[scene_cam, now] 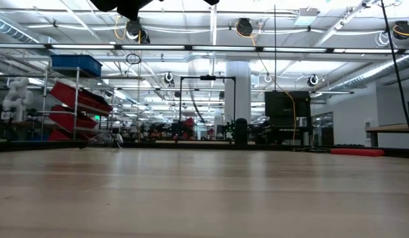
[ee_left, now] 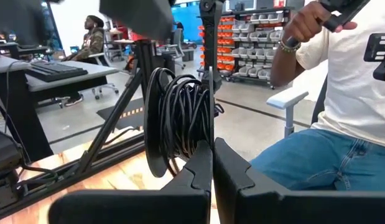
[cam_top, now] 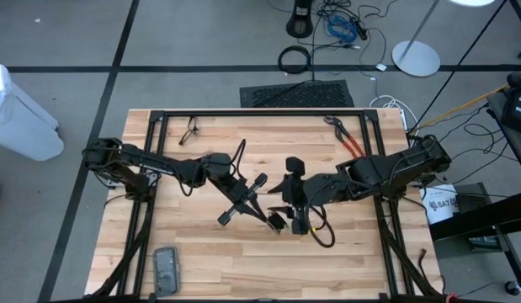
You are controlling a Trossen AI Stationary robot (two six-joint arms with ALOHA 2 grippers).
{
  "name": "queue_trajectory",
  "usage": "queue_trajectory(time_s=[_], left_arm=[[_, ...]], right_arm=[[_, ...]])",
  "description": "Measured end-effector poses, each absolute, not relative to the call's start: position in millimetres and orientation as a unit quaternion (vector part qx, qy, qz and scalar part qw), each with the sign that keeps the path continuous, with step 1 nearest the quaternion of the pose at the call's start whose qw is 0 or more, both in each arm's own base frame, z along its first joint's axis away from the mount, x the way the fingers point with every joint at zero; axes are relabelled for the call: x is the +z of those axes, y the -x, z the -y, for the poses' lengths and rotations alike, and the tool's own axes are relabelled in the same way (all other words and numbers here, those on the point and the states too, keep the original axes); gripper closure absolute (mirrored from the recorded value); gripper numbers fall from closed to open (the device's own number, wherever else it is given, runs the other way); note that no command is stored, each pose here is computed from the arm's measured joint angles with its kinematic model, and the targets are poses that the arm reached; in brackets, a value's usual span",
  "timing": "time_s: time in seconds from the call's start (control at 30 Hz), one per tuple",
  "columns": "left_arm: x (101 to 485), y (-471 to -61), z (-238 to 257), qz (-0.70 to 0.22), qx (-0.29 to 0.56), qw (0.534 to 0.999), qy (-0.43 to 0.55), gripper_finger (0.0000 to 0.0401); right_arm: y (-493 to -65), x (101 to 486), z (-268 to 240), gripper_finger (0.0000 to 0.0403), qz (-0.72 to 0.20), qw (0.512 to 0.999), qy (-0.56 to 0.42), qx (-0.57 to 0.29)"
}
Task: Coil cords
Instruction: Coil the black wire onto the spool
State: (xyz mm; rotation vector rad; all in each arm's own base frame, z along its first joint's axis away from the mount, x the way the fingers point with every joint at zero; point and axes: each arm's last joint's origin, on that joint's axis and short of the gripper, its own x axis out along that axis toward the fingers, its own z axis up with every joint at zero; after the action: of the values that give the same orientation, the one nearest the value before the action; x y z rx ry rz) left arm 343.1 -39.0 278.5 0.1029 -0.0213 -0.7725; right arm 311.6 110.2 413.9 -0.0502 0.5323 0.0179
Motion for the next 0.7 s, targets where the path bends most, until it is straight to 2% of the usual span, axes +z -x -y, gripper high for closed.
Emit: queue_trajectory(time_s=[0.13,0.3,0.5,0.7], left_arm=[[277.9,-343.1,39.0,0.006,-0.377,0.925,-0.046,0.0399],[277.9,-341.8,39.7,-0.002,-0.393,0.919,-0.032,0.0399],[275.4,-340.2,32.7,-0.028,-0.386,0.922,-0.022,0.0399],[280.5,-337.8,26.2,-0.027,-0.374,0.927,-0.012,0.0399]], right_arm=[[-306.8,402.5,-115.0,0.0222,-0.311,0.950,0.017,-0.013],[-288.9,378.9,-127.2,0.0222,-0.377,0.919,0.033,-0.110],[-263.4,357.1,-162.9,0.0222,-0.363,0.917,0.019,-0.164],[-261.6,295.8,-186.9,0.0222,-0.336,0.928,-0.035,-0.157]])
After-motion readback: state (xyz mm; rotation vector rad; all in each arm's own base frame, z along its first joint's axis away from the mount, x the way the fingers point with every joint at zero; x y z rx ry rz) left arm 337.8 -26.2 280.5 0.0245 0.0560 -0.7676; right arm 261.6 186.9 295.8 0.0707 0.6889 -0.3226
